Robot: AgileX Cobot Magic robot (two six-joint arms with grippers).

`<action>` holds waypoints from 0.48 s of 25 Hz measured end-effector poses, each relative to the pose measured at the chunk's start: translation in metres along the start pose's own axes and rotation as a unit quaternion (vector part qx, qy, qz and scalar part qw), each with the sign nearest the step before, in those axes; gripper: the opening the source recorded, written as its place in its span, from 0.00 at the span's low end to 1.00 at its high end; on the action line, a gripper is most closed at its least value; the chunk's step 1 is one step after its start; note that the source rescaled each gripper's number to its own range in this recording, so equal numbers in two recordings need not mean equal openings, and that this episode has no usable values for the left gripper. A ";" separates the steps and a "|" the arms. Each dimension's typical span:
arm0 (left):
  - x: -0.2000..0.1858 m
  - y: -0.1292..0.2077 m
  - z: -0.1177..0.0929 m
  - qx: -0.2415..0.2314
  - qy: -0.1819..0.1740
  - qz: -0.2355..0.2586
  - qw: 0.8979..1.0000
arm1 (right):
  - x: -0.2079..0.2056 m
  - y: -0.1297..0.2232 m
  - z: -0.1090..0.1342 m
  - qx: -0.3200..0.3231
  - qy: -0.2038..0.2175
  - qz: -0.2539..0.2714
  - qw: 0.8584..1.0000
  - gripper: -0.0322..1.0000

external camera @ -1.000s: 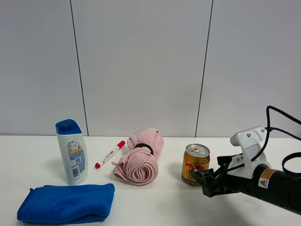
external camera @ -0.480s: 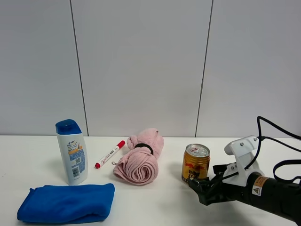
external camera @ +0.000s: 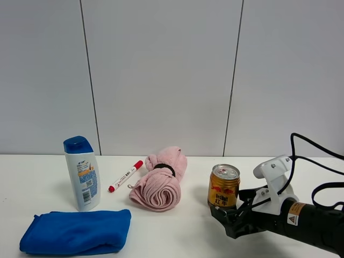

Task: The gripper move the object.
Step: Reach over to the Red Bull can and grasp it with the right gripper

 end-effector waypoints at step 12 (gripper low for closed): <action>0.000 0.000 0.000 0.000 0.000 0.000 1.000 | 0.000 0.000 -0.001 -0.008 0.004 -0.001 1.000 0.60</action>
Point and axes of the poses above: a point on each arm's last joint axis where the gripper is mounted, x pointing out along that axis toward the gripper, z along the wrist's bending axis when the last joint is at zero, y = z × x, the point moved 9 cm from there along x, pointing out along that axis toward the gripper, and after that the axes turned 10 degrees about x, right-handed, at the moved point
